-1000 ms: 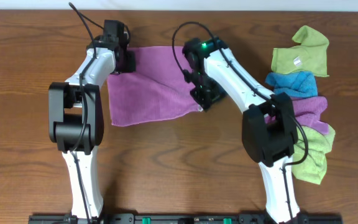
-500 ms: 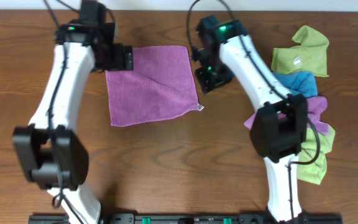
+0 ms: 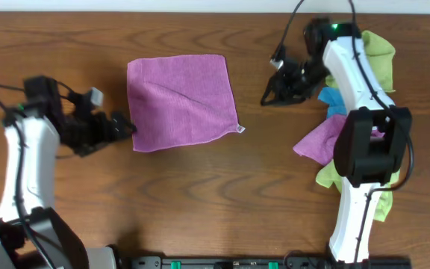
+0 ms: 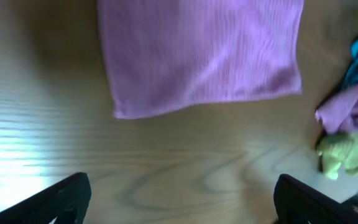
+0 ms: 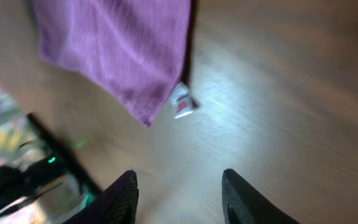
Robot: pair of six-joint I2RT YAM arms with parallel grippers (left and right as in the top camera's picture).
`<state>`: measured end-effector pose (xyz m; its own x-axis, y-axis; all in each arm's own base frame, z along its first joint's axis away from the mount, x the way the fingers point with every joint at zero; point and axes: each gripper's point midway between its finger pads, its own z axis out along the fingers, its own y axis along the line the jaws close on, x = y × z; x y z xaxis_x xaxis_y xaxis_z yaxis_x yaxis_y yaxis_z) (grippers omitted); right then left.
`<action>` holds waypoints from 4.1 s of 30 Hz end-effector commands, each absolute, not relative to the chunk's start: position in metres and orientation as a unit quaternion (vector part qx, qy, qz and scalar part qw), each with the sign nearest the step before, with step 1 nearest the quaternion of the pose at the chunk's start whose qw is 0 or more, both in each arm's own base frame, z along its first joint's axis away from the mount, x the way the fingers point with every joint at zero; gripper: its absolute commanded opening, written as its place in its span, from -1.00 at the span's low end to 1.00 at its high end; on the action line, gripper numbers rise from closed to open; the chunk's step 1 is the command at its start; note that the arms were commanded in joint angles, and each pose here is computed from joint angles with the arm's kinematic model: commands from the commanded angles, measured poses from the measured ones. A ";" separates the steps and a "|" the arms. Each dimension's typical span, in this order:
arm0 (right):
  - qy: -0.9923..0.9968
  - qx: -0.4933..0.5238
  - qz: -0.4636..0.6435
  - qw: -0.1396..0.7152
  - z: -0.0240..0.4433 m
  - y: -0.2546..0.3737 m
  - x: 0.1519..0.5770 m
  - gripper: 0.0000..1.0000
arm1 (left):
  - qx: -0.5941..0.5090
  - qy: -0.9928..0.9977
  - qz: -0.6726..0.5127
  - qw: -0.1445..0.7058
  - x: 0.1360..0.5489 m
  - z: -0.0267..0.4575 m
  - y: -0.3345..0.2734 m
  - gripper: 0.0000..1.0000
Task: Fold the cloth
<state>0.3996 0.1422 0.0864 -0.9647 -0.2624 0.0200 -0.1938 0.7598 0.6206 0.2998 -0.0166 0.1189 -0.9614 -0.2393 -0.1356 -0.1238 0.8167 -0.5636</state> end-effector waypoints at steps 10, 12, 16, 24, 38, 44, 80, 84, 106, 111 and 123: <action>-0.893 0.119 -0.424 0.090 0.074 0.185 0.367 -0.21 | -0.136 0.948 -0.274 0.091 0.289 0.067 -0.031 0.91; -0.893 0.123 -0.424 0.091 0.074 0.188 0.366 -0.21 | -0.132 0.951 -0.259 0.108 0.296 0.066 -0.025 0.91; -0.892 0.131 -0.423 0.089 0.074 0.193 0.365 -0.23 | -0.123 0.950 -0.257 0.127 0.306 0.065 -0.024 0.91; -0.898 0.108 -0.420 0.072 0.071 0.197 0.379 -0.28 | -0.122 0.948 -0.272 0.115 0.307 0.041 -0.028 0.91; -0.899 0.101 -0.419 0.071 0.070 0.202 0.381 -0.34 | -0.131 0.937 -0.303 0.113 0.326 0.006 -0.033 0.91; -0.901 0.094 -0.418 0.067 0.069 0.207 0.385 -0.34 | -0.140 0.929 -0.335 0.076 0.316 -0.006 -0.044 0.57; -0.946 -0.113 -0.256 0.164 0.029 0.213 0.366 -0.19 | -0.150 0.932 -0.325 0.057 0.309 -0.013 -0.041 -0.89; -0.935 -0.128 -0.274 0.187 0.020 0.214 0.366 -0.26 | -0.149 0.932 -0.325 0.057 0.309 -0.013 -0.041 -0.89; -0.922 -0.117 -0.310 0.201 0.016 0.224 0.365 -0.97 | -0.155 0.927 -0.336 0.058 0.312 -0.009 -0.044 -0.89; -0.923 -0.092 -0.311 0.208 0.027 0.211 0.356 -0.97 | -0.153 0.923 -0.347 0.062 0.320 0.012 -0.045 -0.89; -0.939 -0.065 -0.262 0.215 0.050 0.196 0.335 -0.97 | -0.161 0.924 -0.339 0.081 0.311 0.076 -0.044 -0.89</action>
